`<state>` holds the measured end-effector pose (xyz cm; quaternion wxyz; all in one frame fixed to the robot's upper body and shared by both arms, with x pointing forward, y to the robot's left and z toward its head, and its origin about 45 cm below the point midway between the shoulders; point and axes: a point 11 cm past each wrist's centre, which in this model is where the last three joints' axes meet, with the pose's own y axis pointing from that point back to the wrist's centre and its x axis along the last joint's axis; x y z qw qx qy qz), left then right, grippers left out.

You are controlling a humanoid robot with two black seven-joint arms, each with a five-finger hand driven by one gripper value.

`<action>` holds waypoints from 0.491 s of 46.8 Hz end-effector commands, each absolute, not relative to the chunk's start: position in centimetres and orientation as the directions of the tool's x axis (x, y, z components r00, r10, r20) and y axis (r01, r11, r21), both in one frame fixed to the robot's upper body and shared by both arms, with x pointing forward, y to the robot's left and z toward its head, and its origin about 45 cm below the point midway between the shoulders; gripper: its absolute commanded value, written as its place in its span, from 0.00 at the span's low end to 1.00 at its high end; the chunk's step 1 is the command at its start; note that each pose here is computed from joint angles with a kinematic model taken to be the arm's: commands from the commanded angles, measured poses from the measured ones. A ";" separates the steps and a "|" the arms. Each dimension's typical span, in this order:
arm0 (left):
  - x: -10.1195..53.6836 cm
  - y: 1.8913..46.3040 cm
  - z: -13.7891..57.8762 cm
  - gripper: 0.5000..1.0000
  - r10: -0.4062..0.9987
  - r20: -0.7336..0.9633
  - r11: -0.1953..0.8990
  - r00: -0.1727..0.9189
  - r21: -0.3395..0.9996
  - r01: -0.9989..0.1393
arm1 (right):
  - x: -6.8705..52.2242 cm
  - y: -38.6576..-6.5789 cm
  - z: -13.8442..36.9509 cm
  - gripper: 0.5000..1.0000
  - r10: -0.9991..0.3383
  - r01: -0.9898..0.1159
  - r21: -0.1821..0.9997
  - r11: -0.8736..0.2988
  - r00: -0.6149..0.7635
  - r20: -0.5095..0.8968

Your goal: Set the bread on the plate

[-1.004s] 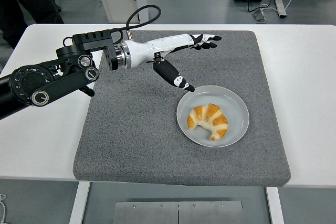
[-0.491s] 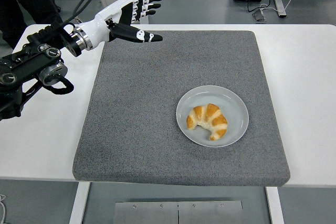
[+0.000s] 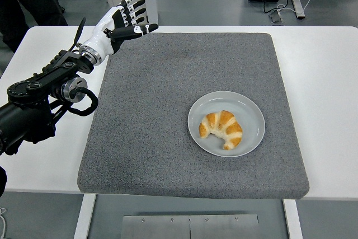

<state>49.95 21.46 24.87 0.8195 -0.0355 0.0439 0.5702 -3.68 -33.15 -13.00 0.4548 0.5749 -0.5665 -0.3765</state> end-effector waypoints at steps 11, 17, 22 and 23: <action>50.4 24.2 22.8 0.93 0.938 -0.306 0.177 0.166 0.009 -0.984 | -3.5 -33.1 -13.0 1.00 -0.994 -0.311 0.949 0.052 0.075 0.079; 50.1 25.1 21.9 0.93 0.913 -0.393 0.126 0.112 0.010 -0.992 | -3.3 -33.0 -13.0 1.00 -0.994 -0.314 0.948 0.051 0.074 0.078; 49.9 24.5 21.2 0.93 0.907 -0.407 0.127 0.107 0.021 -0.992 | -3.3 -33.1 -13.0 1.00 -0.994 -0.315 0.947 0.056 0.070 0.082; 49.9 24.4 21.1 0.93 0.907 -0.408 0.126 0.106 0.023 -0.992 | -3.2 -33.1 -13.0 1.00 -0.994 -0.317 0.947 0.055 0.072 0.082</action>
